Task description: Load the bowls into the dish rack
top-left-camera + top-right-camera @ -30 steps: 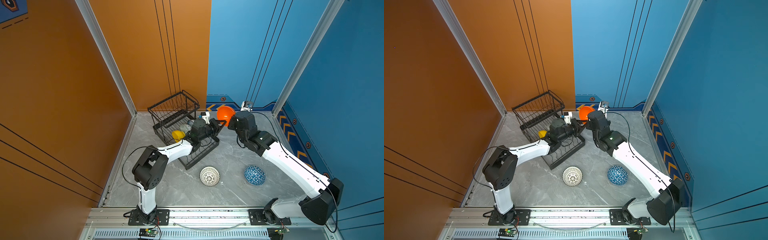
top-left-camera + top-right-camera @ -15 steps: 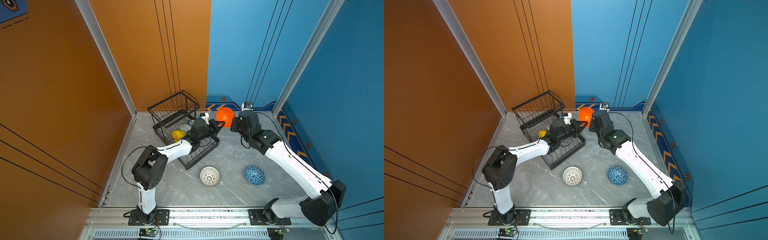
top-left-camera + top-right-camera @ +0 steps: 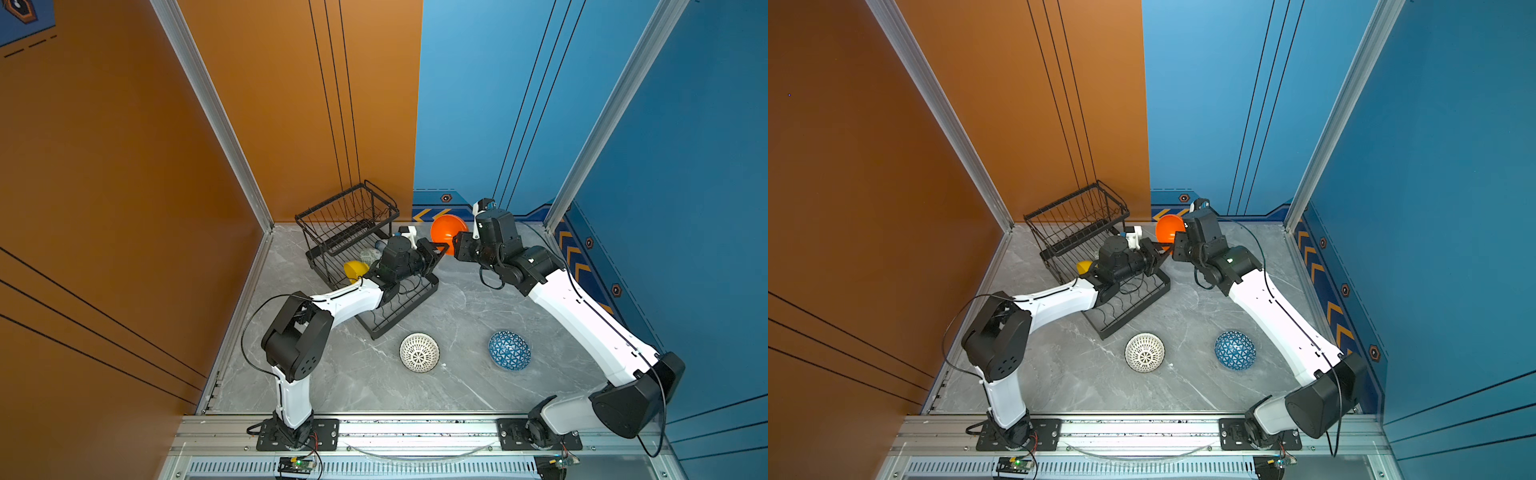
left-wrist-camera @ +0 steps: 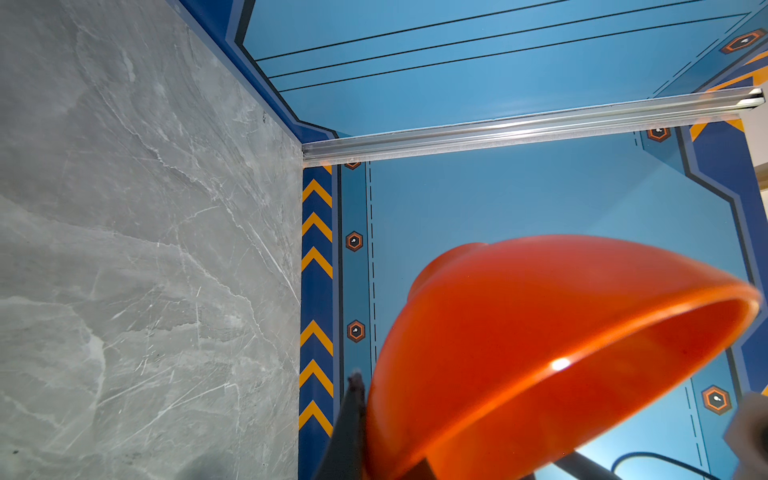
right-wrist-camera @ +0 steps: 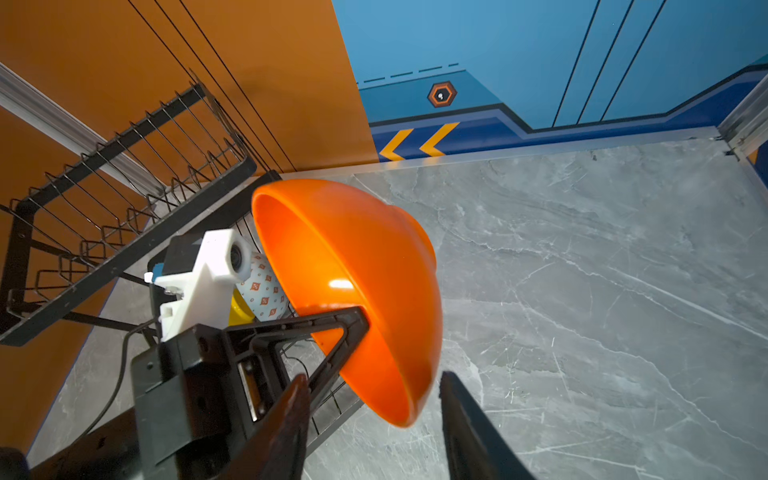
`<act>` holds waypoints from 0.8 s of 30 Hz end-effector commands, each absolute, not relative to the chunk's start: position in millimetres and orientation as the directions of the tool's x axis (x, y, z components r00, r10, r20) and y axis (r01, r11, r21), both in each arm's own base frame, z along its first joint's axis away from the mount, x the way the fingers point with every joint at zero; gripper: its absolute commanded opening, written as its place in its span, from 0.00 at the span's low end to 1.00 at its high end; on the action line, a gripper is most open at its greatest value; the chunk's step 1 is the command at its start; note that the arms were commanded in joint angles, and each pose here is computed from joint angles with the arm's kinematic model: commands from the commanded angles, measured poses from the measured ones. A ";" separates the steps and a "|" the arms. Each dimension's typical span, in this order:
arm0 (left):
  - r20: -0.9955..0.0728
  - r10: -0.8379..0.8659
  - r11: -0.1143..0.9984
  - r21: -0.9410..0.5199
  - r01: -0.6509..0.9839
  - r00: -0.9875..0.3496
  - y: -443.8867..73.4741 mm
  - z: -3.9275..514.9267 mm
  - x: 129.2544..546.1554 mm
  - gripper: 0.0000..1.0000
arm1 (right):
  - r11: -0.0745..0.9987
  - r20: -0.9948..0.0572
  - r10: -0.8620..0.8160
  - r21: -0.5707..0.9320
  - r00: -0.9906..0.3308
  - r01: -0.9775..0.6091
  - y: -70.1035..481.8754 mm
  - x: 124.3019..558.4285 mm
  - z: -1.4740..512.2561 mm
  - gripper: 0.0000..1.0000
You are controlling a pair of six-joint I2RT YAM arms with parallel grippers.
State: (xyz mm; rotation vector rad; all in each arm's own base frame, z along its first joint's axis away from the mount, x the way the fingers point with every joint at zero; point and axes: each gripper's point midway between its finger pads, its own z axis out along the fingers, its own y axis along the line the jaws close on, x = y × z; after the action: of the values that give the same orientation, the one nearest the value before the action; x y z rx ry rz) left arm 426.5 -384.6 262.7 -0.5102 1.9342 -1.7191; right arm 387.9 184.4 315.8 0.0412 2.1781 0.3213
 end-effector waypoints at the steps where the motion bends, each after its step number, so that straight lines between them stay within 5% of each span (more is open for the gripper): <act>1: -0.163 -0.603 0.088 -0.987 0.138 -0.781 -377.4 306.9 426.3 0.00 | 0.974 -0.772 0.127 0.215 -0.623 -0.068 180.3 386.0 307.5 0.52; 24: -0.154 -0.590 0.083 -0.988 0.130 -0.792 -389.2 303.1 419.5 0.00 | 0.994 -0.901 0.071 0.028 -0.428 0.106 179.2 406.4 307.1 0.11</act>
State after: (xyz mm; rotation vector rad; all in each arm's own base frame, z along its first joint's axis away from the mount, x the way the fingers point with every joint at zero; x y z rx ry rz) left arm 429.5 -382.8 262.3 -0.5345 1.9198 -1.6994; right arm 404.5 176.3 304.8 0.1167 2.0623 0.0093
